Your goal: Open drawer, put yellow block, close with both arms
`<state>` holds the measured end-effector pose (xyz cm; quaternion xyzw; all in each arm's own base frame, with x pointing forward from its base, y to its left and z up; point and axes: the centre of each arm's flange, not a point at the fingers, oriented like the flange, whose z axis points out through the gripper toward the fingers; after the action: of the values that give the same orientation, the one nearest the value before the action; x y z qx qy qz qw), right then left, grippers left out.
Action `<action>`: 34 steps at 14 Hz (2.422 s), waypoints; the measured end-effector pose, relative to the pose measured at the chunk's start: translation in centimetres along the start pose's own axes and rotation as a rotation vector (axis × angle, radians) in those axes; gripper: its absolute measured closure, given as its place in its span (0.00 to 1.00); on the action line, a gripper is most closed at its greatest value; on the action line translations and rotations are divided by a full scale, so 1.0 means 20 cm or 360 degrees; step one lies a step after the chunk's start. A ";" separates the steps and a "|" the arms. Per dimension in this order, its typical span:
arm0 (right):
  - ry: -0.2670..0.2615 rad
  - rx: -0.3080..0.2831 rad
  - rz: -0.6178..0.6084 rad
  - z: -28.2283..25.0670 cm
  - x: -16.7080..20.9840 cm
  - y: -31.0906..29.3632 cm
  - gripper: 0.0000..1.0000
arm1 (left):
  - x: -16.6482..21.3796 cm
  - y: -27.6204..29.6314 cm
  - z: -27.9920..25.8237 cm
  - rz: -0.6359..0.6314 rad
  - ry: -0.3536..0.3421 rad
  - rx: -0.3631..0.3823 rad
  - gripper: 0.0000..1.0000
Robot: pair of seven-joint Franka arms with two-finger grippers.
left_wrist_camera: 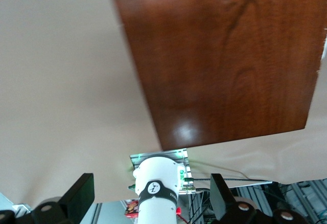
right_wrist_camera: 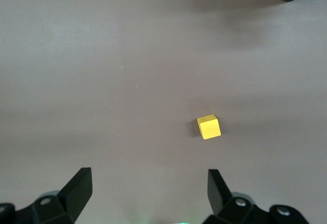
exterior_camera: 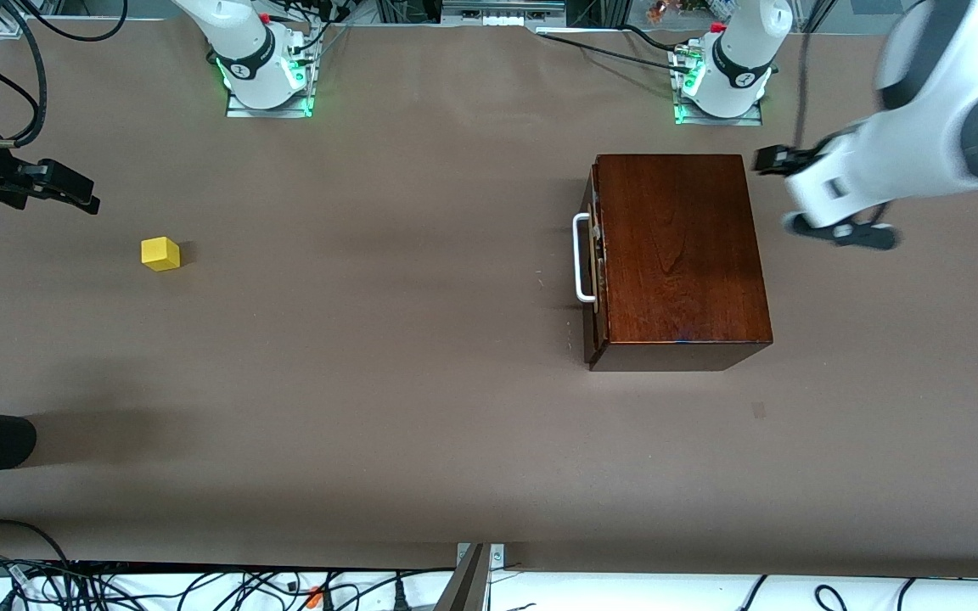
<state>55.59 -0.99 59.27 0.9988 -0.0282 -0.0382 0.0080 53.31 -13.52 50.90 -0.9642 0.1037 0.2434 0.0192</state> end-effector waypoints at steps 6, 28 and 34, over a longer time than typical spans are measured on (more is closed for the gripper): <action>0.0000 0.0000 0.0000 0.00 0.00 0.00 0.00 | 0.20 0.52 0.08 0.0104 0.0225 0.0021 0.00; 0.0000 0.0000 -0.0001 0.00 0.00 0.00 0.00 | 0.56 1.51 0.84 -0.0151 0.0531 0.0417 0.00; 0.0000 0.0000 -0.0001 0.00 0.00 0.00 0.00 | 0.60 1.50 0.90 -0.0172 0.0539 0.0470 0.00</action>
<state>55.59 -0.96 59.26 0.9988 -0.0280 -0.0383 0.0079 48.94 -43.56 29.90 -0.9822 0.0881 0.0588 0.1554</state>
